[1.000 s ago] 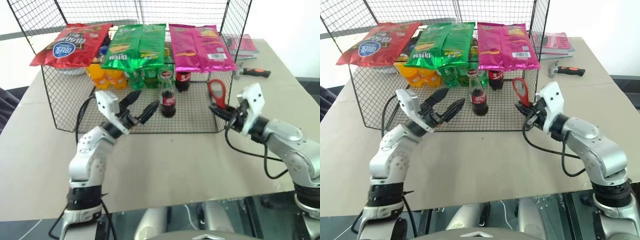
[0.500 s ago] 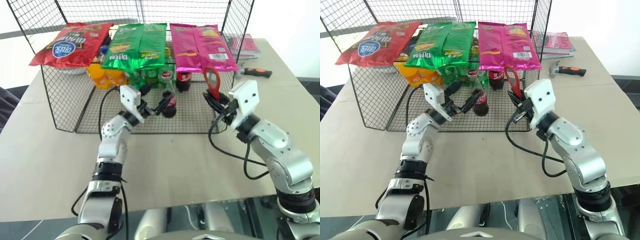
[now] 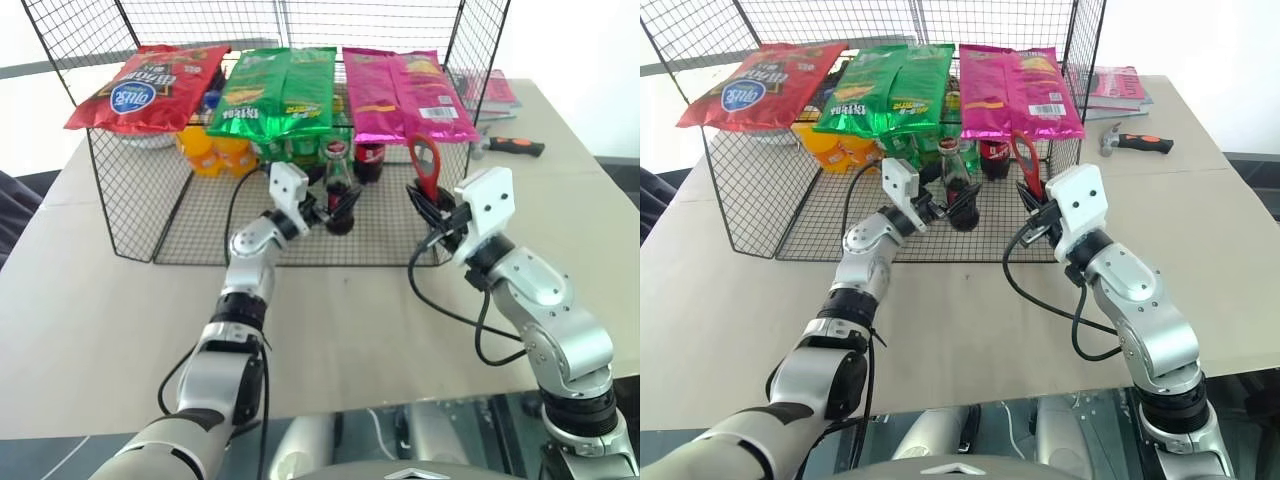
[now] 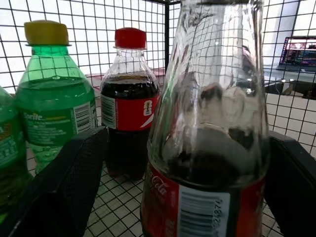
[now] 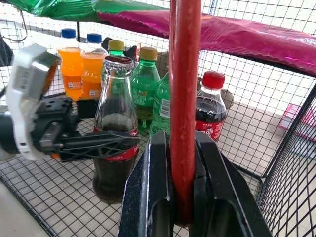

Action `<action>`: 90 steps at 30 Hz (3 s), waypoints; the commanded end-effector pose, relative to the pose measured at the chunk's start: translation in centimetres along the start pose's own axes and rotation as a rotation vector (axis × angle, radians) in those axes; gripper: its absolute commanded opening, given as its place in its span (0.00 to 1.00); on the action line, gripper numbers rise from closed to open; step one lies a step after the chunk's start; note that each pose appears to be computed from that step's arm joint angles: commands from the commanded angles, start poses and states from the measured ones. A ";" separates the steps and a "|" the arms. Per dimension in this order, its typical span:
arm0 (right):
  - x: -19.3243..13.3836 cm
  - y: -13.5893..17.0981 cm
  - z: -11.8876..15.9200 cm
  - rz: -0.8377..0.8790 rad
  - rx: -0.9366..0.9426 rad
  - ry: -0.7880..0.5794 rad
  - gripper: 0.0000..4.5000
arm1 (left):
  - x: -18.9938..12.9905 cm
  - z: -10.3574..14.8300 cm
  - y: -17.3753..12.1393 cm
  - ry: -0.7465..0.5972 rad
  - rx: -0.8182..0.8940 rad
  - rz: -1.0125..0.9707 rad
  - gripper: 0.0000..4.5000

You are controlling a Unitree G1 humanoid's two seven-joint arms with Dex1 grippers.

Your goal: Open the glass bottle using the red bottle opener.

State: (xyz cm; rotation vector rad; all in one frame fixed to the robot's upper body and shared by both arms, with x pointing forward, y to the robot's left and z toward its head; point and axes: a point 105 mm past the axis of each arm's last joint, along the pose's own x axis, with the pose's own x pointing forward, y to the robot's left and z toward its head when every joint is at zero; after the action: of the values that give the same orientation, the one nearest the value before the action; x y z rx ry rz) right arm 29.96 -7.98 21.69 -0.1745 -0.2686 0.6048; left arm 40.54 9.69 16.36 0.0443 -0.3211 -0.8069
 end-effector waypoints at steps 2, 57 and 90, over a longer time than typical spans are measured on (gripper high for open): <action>0.0 0.3 1.2 0.001 -0.022 -0.059 0.00 | 1.0 0.7 -0.1 -0.029 0.018 -0.032 0.88; 2.3 0.4 1.2 0.115 0.014 -0.108 0.00 | -11.0 5.1 -6.9 -0.102 0.060 -0.042 0.99; 3.0 2.2 0.9 0.207 -0.020 -0.107 0.00 | -11.4 4.7 -6.8 -0.109 0.026 -0.065 0.46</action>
State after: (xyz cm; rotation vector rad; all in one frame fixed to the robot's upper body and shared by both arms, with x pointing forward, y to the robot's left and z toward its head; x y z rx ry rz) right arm 31.36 -4.96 21.26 -0.1730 -0.2943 0.7952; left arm 27.18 13.32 16.47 0.0342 -0.4365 -0.8615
